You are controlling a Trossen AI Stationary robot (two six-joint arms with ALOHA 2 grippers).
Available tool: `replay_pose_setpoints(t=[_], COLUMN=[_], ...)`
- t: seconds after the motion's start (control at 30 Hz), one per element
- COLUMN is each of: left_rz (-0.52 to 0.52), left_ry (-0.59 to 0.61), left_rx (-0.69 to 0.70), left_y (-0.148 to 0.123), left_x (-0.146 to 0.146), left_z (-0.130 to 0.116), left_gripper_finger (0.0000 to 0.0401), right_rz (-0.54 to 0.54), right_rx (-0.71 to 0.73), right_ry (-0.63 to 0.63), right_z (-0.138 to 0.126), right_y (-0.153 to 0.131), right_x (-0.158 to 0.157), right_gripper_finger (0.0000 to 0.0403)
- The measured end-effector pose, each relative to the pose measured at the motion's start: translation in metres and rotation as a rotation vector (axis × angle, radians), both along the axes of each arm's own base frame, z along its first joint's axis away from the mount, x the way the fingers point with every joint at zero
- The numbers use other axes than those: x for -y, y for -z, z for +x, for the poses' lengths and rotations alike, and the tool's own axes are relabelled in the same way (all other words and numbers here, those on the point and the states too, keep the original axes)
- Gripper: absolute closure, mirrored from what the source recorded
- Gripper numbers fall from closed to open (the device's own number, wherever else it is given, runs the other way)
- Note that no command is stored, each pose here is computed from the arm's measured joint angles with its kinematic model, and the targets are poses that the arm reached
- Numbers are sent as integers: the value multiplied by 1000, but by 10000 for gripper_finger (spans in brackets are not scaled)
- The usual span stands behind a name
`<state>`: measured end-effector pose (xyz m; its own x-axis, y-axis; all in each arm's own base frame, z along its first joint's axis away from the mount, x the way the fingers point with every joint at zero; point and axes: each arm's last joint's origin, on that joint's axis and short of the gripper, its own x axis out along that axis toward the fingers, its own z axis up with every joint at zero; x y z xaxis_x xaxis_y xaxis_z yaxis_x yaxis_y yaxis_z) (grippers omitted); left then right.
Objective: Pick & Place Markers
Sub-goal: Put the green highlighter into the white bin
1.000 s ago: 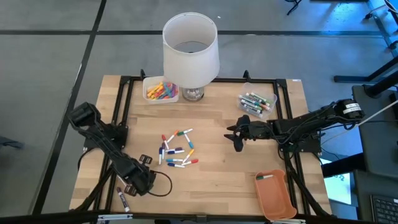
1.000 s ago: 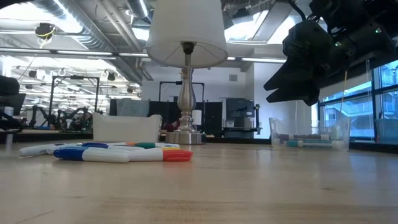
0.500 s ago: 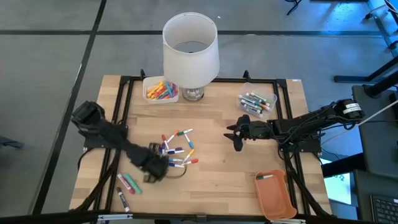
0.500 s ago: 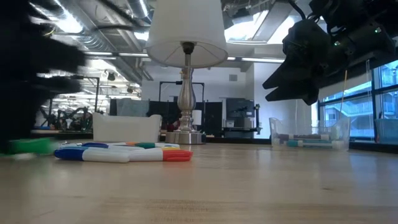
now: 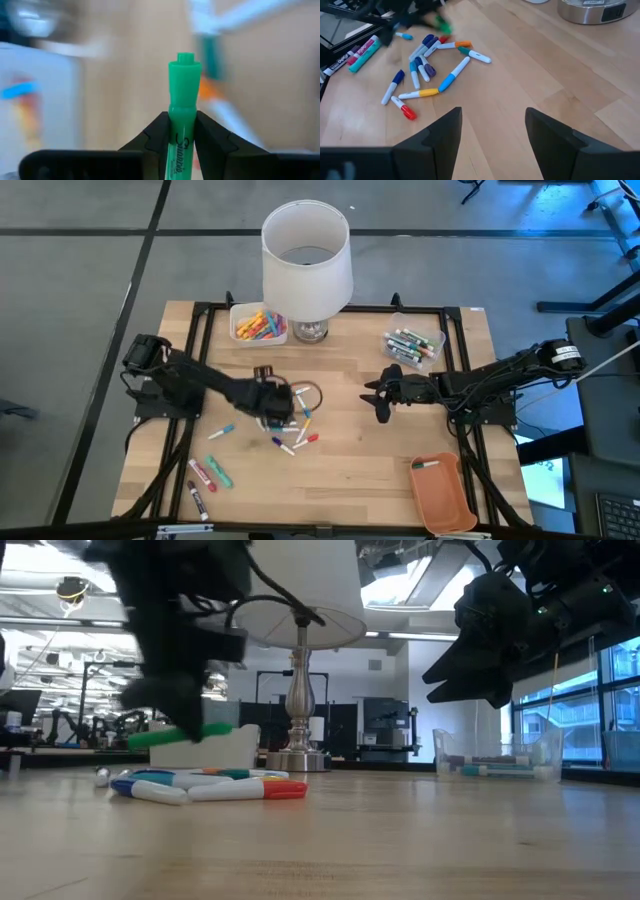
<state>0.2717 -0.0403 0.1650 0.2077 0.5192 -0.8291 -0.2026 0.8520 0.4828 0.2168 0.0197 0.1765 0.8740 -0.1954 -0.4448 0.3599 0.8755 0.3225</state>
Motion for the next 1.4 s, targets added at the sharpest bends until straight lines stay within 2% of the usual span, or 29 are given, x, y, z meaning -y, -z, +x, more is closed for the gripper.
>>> replay_pose_setpoints(t=[0.17,0.27,0.37,0.6,0.83,0.93,1.1,1.17,1.4], left_rz=[255,366,396,369,461,391,101,28,-30], left_ry=[-111,-211,-298,-438,-461,-461,-454,-447,-450], left_rx=[6,4,-9,-36,-90,-89,-53,-57,-59], left_y=[-6,-9,-10,-9,-12,-11,-4,-2,-18], left_x=[-39,-65,-88,-127,-152,-157,-140,-127,-77], left_z=[4,3,-1,-10,-15,-16,-15,-14,-26], left_gripper_finger=[326,327,326,302,287,286,292,294,304], right_rz=[-5,-7,-10,-14,-14,-13,-12,-9,9], right_rx=[-3,-4,-5,-7,-8,-8,-19,-26,-23], right_ry=[-2,-3,-5,-6,-6,-5,-4,-2,7], right_z=[0,0,0,0,0,0,-1,-1,-1], right_y=[0,0,0,0,0,0,1,2,2], right_x=[0,0,0,0,0,0,0,0,0], right_gripper_finger=[186,186,186,186,186,186,186,185,186])
